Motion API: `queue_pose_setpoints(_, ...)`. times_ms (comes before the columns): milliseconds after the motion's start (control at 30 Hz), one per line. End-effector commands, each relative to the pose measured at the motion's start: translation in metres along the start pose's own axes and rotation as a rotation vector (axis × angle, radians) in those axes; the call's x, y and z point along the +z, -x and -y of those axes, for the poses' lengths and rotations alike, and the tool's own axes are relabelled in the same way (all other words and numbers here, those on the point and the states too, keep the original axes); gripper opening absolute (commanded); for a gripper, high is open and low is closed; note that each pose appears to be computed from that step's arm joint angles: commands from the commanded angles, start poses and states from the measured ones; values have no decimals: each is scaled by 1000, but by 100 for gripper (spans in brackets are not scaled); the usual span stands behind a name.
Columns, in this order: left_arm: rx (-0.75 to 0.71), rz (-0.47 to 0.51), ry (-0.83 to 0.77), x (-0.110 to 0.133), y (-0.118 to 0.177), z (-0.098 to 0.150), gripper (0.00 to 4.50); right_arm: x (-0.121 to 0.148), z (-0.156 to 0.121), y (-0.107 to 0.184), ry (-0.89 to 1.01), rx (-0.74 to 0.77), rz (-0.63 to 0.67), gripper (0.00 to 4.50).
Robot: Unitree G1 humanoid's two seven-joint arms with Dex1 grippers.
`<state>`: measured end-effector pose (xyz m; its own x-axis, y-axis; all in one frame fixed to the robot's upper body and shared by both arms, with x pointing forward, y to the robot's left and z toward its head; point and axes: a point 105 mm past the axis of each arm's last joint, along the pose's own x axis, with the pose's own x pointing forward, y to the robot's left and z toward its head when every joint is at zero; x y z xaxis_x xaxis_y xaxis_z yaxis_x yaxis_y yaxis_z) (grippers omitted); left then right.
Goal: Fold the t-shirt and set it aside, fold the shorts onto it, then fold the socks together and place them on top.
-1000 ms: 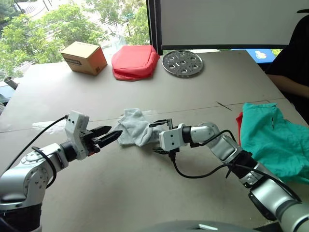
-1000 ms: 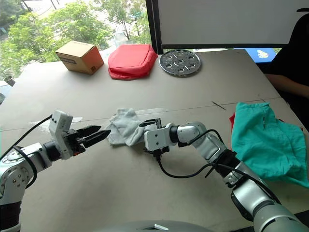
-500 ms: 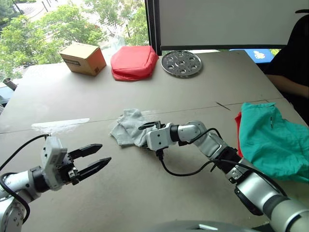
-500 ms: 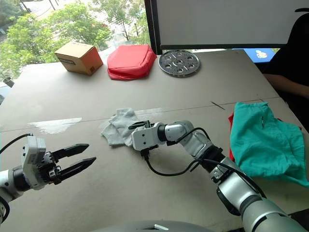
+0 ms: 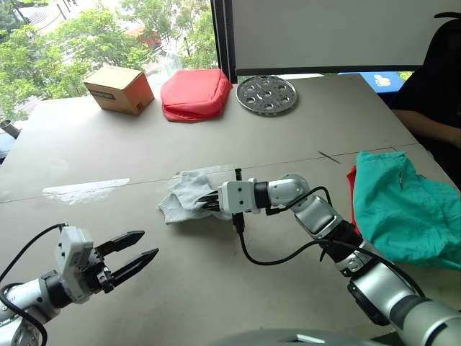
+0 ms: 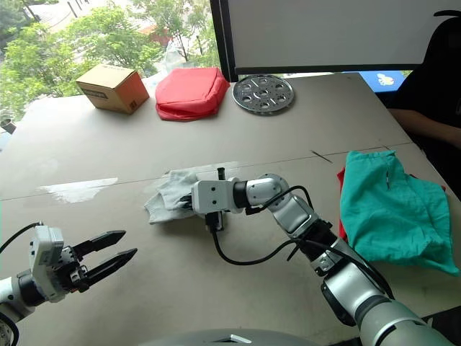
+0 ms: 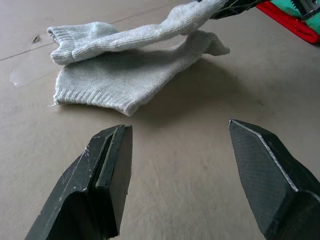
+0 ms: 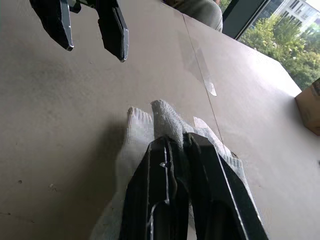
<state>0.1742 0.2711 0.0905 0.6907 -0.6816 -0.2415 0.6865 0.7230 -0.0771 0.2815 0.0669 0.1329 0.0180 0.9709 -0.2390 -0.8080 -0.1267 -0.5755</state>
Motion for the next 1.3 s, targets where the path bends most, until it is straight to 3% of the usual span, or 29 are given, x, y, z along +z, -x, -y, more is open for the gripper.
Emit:
queue_pose_setpoints(33,5,4,-40,-1,-2,0,331,-14,-9,10,51,55,-64,7)
queue_pose_setpoints(133,13,8,-52,-2,-3,-2,331,-31,-15,19,-1,65,-115,7)
queue_pose_setpoints(233,19,6,-58,-3,-3,-4,331,-22,-9,21,-80,6,-58,7)
queue_pose_setpoints(500,119,19,27,-1,-14,-25,331,-1,-6,21,13,26,18,7)
queue_pose_setpoints(667,164,135,229,36,-46,-43,331,3,-5,20,2,26,41,7)
queue_pose_setpoints(733,145,171,167,54,-58,-44,331,13,9,21,-100,-46,106,7)
queue_pose_setpoints(800,104,166,170,59,-60,-40,331,22,23,23,-190,-99,150,7)
queue_pose_setpoints(900,44,105,285,53,-59,-33,331,23,30,25,-152,-100,126,7)
queue_pose_setpoints(967,58,45,434,44,-58,-35,331,17,22,26,-61,-51,78,7)
queue_pose_setpoints(1033,50,46,572,47,-58,-39,331,7,4,29,-13,40,37,7)
queue_pose_setpoints(1133,75,6,658,50,-63,-46,331,-1,-10,31,2,78,18,7)
queue_pose_setpoints(1233,107,-54,664,48,-69,-48,331,0,-9,29,-10,40,32,7)
queue_pose_setpoints(1300,133,-1,544,61,-74,-54,331,-4,-8,30,-4,22,9,7)
